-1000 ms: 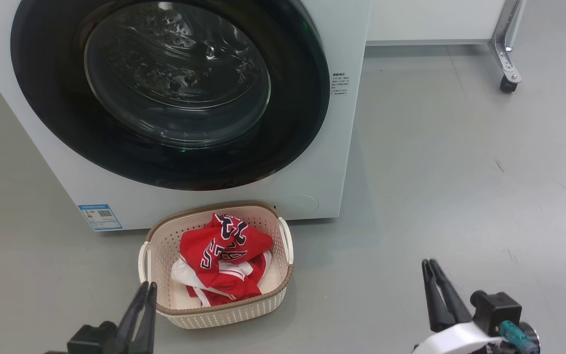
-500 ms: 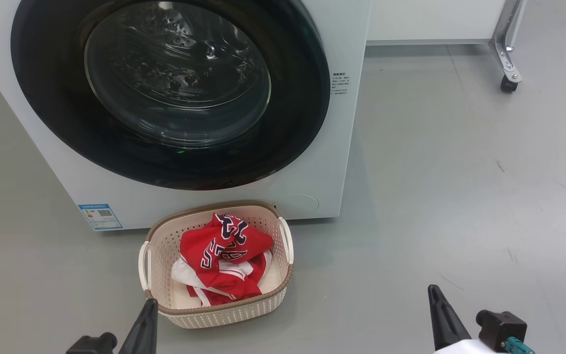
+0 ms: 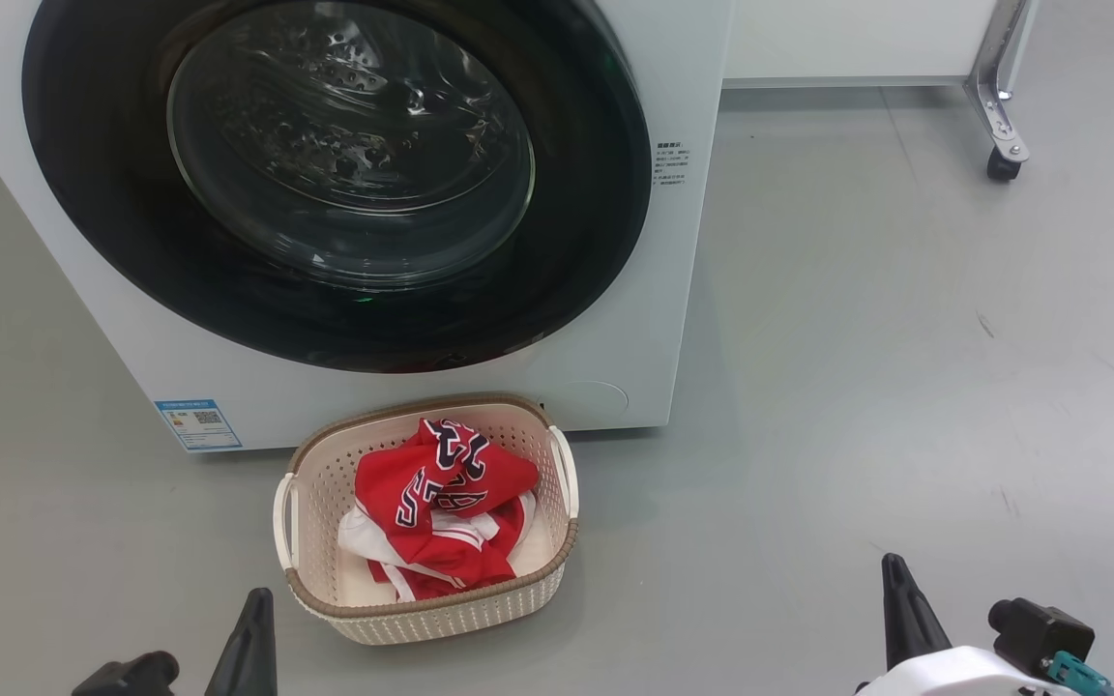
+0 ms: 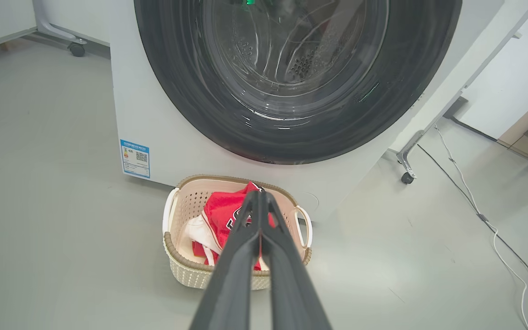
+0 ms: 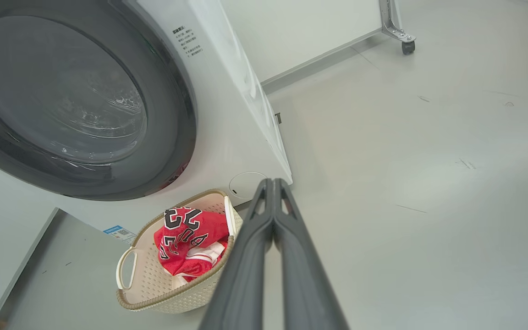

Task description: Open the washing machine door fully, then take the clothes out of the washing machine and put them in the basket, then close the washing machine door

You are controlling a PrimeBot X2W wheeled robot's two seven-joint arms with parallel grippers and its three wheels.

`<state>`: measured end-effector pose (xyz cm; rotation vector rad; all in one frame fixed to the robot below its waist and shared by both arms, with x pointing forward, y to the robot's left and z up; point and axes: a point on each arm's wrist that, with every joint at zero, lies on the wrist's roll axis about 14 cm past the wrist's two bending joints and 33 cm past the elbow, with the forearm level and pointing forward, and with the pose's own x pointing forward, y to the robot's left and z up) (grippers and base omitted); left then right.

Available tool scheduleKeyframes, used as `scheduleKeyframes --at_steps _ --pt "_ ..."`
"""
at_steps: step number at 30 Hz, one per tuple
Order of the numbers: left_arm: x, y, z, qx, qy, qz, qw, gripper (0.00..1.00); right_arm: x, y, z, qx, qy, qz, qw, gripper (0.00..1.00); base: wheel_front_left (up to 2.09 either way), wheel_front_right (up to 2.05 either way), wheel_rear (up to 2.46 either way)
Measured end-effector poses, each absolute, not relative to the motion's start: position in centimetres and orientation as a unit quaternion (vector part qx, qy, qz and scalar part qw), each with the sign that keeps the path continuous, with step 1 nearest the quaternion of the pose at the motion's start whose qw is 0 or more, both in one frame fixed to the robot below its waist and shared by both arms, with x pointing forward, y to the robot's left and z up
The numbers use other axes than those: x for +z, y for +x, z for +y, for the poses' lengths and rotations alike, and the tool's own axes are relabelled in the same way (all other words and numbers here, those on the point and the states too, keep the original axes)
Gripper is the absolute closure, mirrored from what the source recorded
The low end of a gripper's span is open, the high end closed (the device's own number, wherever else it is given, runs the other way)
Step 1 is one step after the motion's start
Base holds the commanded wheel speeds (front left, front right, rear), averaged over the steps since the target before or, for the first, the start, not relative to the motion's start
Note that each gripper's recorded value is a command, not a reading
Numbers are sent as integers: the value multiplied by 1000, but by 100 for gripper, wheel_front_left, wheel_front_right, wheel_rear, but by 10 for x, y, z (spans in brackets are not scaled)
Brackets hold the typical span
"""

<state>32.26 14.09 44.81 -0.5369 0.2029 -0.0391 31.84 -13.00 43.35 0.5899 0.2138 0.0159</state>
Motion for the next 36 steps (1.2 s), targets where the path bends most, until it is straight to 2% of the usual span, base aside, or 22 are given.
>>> scheduleKeyframes --at_steps 17,36 --pt "449 333 151 3 -367 104 924 100 436 328 -149 -24 387 107 915 100 0 0 0" --pt "452 344 161 20 -479 98 872 100 444 342 -165 -45 493 95 863 100 0 0 0"
